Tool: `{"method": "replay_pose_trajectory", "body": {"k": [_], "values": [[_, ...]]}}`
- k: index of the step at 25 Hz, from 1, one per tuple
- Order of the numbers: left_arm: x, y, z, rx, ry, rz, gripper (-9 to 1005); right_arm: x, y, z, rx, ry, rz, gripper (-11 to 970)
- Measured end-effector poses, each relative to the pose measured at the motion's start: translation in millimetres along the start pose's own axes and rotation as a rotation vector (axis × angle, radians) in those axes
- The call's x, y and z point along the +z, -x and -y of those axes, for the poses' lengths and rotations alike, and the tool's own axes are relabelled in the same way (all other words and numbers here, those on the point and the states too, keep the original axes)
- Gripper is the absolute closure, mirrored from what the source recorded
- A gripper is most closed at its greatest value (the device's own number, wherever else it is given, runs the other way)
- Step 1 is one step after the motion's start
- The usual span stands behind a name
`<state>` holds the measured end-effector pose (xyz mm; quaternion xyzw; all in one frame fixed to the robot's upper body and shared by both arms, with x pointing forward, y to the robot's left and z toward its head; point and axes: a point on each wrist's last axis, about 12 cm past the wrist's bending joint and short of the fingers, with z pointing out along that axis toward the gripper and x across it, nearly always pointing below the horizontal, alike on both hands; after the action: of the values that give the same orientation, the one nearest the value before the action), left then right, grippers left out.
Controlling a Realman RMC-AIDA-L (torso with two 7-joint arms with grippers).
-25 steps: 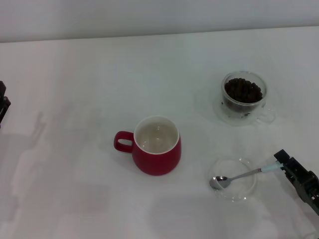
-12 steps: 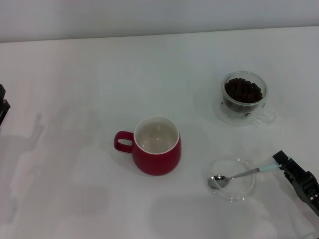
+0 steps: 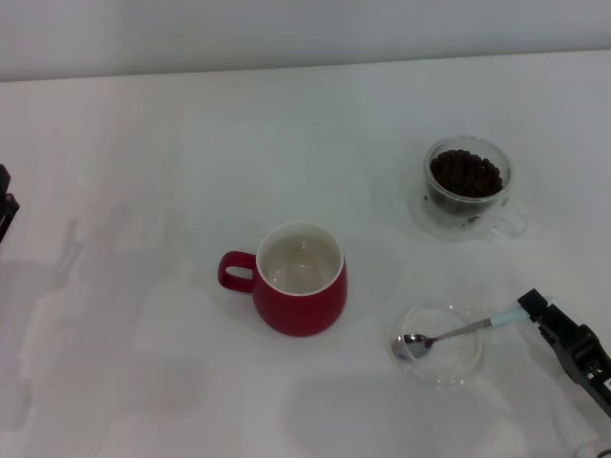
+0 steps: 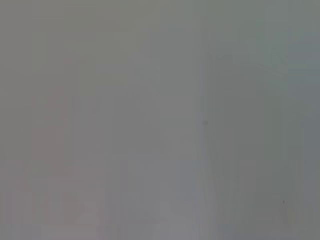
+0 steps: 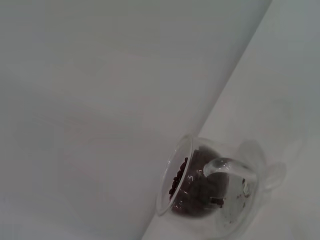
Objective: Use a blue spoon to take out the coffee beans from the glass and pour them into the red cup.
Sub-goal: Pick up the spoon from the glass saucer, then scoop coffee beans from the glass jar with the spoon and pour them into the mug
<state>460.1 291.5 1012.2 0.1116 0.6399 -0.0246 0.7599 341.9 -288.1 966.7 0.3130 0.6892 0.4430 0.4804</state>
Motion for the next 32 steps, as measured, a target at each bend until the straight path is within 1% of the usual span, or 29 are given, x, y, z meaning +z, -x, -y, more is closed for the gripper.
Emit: {"method": "replay_pose_trajectory", "body": {"k": [5, 9, 13, 16, 21, 26, 32], "values": [[-1, 0, -0.4, 0.0, 0.003, -0.001, 145, 0, 1, 0.0, 0.002, 0.0, 0.003, 760], [-1, 0, -0.8, 0.001, 0.003, -0.001, 145, 2, 5, -3.1, -0.007, 0.035, 0.01, 807], [-1, 0, -1.2, 0.002, 0.003, -0.001, 145, 7, 12, -6.3, -0.022, 0.072, 0.01, 807], [-1, 0, -1.0, 0.001, 0.003, -0.001, 145, 8, 19, -5.2, -0.031, 0.079, 0.011, 807], [-3, -1, -1.3, 0.003, 0.007, -0.007, 145, 7, 37, -4.3, -0.036, 0.11, 0.024, 807], [-4, -2, -1.1, 0.002, 0.009, -0.01, 145, 12, 54, -5.6, -0.049, 0.143, 0.028, 808], [-5, -2, -0.7, 0.001, 0.01, -0.015, 145, 17, 85, -6.7, -0.139, 0.165, 0.04, 808]]}}
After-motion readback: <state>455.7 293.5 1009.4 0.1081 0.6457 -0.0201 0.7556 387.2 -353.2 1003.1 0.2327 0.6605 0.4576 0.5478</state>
